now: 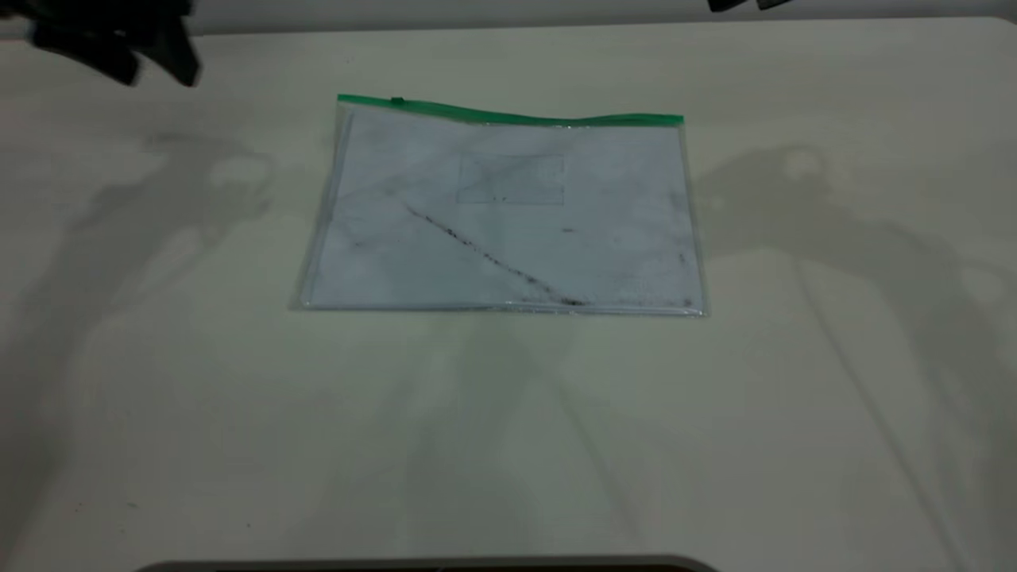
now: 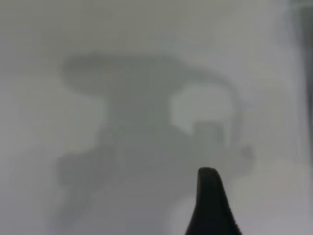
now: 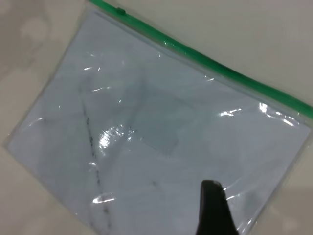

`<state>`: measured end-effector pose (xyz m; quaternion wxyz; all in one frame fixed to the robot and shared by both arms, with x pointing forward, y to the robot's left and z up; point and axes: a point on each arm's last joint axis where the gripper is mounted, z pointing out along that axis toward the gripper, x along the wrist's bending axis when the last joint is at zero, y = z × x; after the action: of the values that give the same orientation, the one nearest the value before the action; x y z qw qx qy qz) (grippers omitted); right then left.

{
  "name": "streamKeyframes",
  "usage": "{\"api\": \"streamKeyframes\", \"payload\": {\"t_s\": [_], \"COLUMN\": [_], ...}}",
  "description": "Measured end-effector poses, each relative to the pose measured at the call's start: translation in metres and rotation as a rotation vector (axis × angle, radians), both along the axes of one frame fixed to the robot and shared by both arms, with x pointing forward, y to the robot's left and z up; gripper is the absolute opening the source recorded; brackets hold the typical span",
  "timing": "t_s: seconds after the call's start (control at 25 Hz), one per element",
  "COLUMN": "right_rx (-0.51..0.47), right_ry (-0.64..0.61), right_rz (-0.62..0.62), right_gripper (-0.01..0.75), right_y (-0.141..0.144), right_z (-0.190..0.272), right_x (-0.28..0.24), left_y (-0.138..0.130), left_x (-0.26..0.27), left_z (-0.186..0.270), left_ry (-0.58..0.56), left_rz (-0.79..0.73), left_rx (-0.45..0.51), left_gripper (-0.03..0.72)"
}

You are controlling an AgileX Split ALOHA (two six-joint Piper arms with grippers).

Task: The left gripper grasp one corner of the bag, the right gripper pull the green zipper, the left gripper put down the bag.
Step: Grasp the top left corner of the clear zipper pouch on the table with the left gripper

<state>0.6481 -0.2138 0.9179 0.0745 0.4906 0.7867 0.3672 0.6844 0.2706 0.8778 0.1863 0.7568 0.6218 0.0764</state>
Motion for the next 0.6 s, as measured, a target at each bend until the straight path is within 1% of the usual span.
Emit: {"api": "streamKeyframes", "payload": {"t_s": [0.08, 0.28, 0.36, 0.6], "right_rx": [-0.005, -0.018, -0.021, -0.021], "right_ry": [0.003, -0.002, -0.004, -0.009], "right_rz": [0.007, 0.019, 0.019, 0.019], "right_gripper": [0.531, 0.531, 0.531, 0.531], "right_y": [0.0, 0.0, 0.0, 0.0], "right_z": [-0.004, -0.007, -0.008, -0.007], "right_x": [0.001, 0.001, 0.002, 0.003], "left_y": [-0.008, -0.029, -0.032, -0.035], "left_x": [0.015, 0.045, 0.052, 0.068], "left_z": [-0.012, -0.044, -0.058, -0.094], "left_ry": [0.004, -0.014, -0.021, -0.028], "left_rz": [-0.055, -0.207, -0.236, -0.241], "left_rx": [-0.064, -0.261, -0.292, -0.325], "left_gripper": [0.577, 0.577, 0.577, 0.577]}}
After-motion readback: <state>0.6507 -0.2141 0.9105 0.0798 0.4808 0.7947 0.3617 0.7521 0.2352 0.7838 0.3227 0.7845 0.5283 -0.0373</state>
